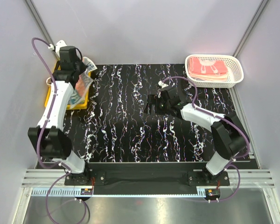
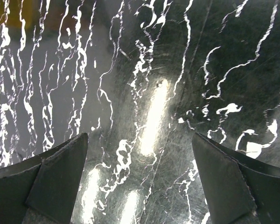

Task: Fold and stack the towels
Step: Grab crumpled towel, then move the towel to the center of the board

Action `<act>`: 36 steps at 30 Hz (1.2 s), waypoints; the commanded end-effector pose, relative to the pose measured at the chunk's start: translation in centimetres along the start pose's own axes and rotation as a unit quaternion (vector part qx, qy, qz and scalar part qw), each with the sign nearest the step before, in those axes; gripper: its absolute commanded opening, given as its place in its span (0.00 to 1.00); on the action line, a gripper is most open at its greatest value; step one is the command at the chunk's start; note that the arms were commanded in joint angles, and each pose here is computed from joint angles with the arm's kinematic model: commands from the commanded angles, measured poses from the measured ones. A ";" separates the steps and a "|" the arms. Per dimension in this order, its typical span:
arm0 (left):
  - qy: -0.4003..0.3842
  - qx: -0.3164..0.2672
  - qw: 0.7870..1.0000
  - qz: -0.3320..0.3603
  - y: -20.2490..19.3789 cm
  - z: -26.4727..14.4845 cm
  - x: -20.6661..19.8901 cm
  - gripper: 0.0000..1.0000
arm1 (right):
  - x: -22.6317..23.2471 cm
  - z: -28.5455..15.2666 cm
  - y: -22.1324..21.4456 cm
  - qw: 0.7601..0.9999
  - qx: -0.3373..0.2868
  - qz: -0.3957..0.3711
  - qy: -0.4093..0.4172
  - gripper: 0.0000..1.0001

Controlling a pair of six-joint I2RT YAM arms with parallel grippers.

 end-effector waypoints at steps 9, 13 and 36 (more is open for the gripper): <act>-0.169 0.029 0.983 0.065 -10.3 -12.2 -9.4 0.00 | -0.2 -4.5 3.6 0.993 -0.102 0.001 -0.055 1.00; -0.226 0.096 0.965 0.092 -18.9 -16.7 -11.3 0.00 | -0.6 -6.7 3.8 0.989 -0.128 0.014 -0.073 1.00; -0.205 0.118 0.965 0.112 -23.8 -18.9 -7.1 0.47 | -3.0 -0.2 -0.3 0.993 -0.043 0.062 -0.092 0.94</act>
Point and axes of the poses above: each gripper's point midway between its finger pads, its own z axis out along the fingers, its own x axis along the line the jaws close on, y = z × x, the point moved 4 cm from there along -z, back along the fingers, and after that the axes turned 6 degrees about z, right-handed, at the moved point
